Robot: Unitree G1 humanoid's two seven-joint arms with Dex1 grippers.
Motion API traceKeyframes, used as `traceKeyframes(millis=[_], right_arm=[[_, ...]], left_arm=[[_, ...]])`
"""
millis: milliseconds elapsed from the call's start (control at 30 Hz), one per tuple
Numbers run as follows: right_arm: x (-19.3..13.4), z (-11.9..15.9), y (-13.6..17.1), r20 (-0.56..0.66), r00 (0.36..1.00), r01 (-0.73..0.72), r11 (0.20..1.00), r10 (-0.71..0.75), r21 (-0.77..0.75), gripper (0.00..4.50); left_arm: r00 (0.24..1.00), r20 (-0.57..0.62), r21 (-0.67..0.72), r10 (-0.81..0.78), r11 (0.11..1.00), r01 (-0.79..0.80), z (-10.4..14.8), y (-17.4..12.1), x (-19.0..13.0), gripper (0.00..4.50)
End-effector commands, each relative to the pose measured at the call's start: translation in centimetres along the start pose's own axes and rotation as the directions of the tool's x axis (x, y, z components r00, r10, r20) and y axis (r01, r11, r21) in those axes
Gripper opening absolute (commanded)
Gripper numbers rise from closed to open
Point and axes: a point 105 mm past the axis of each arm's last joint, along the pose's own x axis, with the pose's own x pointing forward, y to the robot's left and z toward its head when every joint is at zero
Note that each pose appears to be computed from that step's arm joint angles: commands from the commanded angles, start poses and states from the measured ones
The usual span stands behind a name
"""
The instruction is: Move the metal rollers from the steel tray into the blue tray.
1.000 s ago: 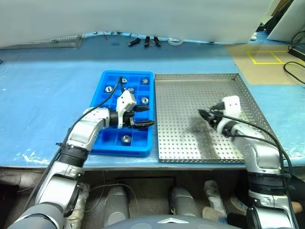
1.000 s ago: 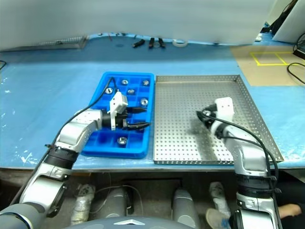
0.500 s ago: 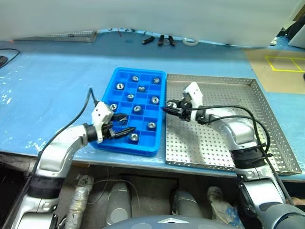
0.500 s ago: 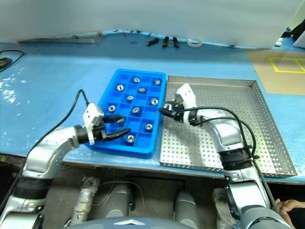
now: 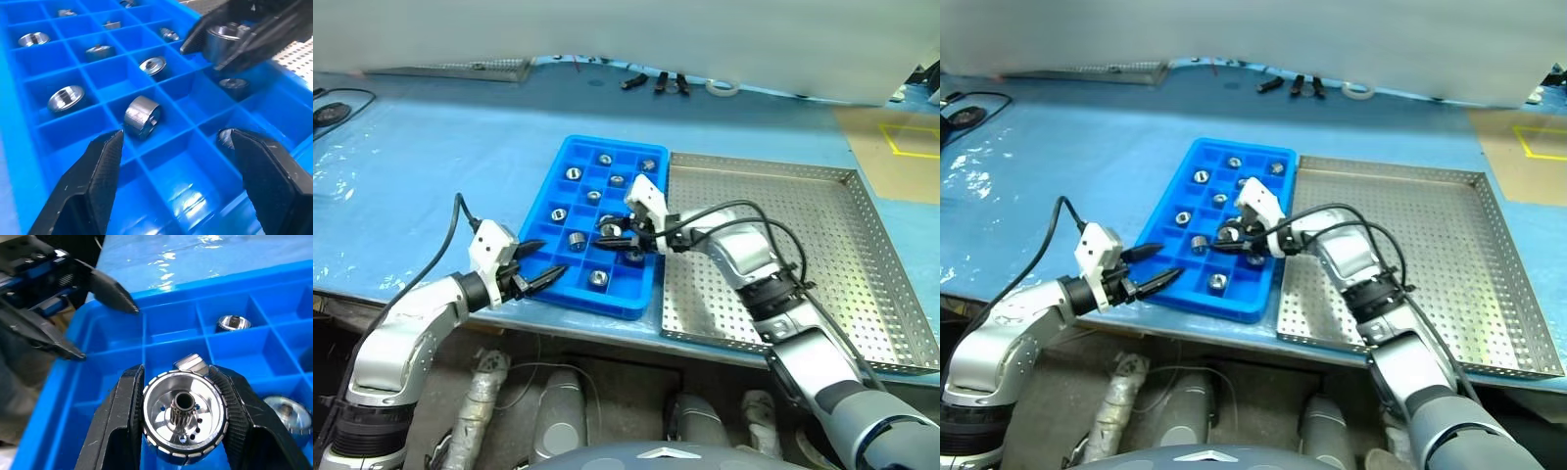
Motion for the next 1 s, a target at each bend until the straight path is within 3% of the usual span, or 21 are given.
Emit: traceKeyframes(millis=[33, 267, 633, 1000], right_arm=[[0.9, 1.7, 0.6, 0.043, 0.999, -0.022, 0.998, 0.025, -0.051, 1.68], [0.7, 1.5, 0.4, 0.047, 0.999, -0.002, 0.999, 0.004, -0.048, 1.68], [-3.5, 1.8, -2.5, 0.077, 0.985, 0.158, 0.987, -0.156, -0.028, 1.68], [-5.6, 0.4, -0.6, 0.037, 0.992, 0.124, 0.992, -0.124, -0.003, 1.68]], left_arm=[[0.999, 0.023, 0.030, 0.043, 0.999, -0.043, 1.1, 0.9, -1.0, 3.70], [0.998, 0.009, 0.045, 0.056, 0.997, -0.056, 1.3, 2.3, -1.3, 3.70], [1.000, 0.008, 0.071, -0.023, 0.997, 0.023, 1.8, 2.6, 0.3, 3.70], [0.998, 0.002, 0.089, -0.065, 0.994, 0.065, 1.9, 2.9, 1.3, 3.70]])
